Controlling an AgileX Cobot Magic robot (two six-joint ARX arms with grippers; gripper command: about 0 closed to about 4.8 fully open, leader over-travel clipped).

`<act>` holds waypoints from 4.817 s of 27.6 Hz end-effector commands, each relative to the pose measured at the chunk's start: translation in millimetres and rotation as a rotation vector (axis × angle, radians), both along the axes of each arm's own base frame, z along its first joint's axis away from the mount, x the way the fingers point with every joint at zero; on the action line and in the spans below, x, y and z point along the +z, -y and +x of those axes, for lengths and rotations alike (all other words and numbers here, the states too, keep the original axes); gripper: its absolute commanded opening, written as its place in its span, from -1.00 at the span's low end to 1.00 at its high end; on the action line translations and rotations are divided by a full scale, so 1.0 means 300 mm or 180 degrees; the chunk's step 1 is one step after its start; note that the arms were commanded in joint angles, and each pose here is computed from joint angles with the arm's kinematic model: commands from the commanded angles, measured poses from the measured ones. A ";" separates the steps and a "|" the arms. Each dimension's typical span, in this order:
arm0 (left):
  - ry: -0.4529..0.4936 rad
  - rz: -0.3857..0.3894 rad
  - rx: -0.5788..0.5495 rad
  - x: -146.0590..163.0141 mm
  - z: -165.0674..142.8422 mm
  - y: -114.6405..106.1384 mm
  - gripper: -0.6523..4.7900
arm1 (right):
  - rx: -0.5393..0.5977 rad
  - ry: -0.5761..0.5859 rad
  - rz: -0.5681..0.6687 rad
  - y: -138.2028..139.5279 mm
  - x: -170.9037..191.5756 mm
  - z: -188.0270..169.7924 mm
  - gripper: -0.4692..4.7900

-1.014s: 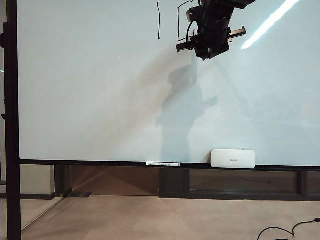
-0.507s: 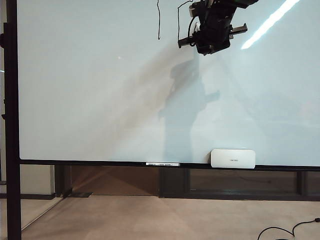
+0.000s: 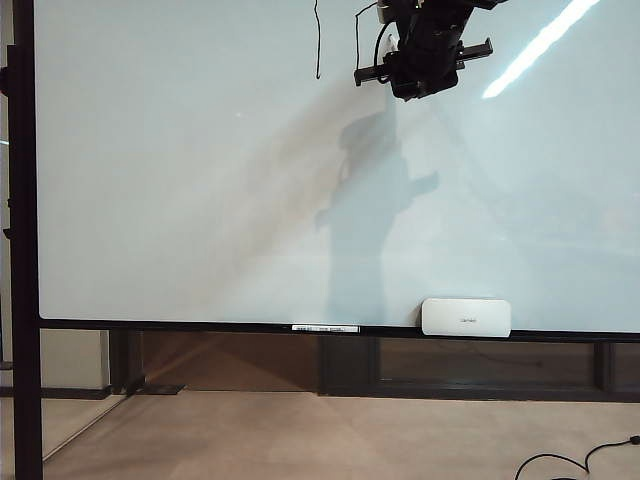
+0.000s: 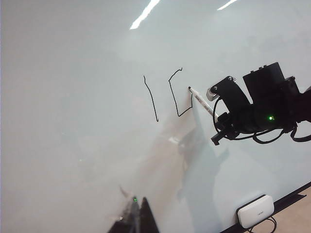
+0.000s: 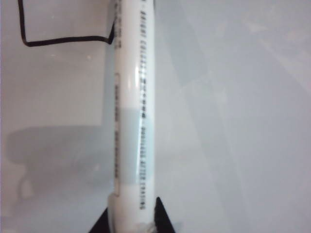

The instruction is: Reach to the right to find the marker pen, pick it up, and write the number 16 on the whiteboard.

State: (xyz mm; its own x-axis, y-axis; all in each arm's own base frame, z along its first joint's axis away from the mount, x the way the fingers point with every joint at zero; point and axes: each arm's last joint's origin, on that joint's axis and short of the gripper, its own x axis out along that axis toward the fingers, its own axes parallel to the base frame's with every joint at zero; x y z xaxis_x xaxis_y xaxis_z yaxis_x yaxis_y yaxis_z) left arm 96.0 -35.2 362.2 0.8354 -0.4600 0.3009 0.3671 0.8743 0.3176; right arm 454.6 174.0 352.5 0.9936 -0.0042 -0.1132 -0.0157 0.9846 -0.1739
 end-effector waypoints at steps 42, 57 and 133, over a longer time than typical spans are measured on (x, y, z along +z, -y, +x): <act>0.0298 -0.0184 0.0467 0.026 -0.107 -0.047 -0.78 | 0.0583 0.0133 0.0107 0.011 0.126 -0.077 -0.83; 0.0151 0.0063 0.1479 0.191 -0.414 -0.169 -0.78 | 0.0485 0.0373 -0.0110 0.342 0.658 -0.870 -0.83; -0.1206 -0.1267 0.0721 -0.222 -0.236 -0.098 -0.78 | 0.0838 0.0392 0.1107 0.544 -0.304 -1.335 -0.83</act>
State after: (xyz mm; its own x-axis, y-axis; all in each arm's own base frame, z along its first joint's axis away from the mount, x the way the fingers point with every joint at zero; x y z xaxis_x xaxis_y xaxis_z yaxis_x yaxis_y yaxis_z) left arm 18.3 -7.6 298.0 0.9848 -0.1702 0.0339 0.1736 0.9676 -0.1833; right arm 49.5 10.3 263.8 0.9633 0.2679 0.0190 -0.2676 0.9516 0.1511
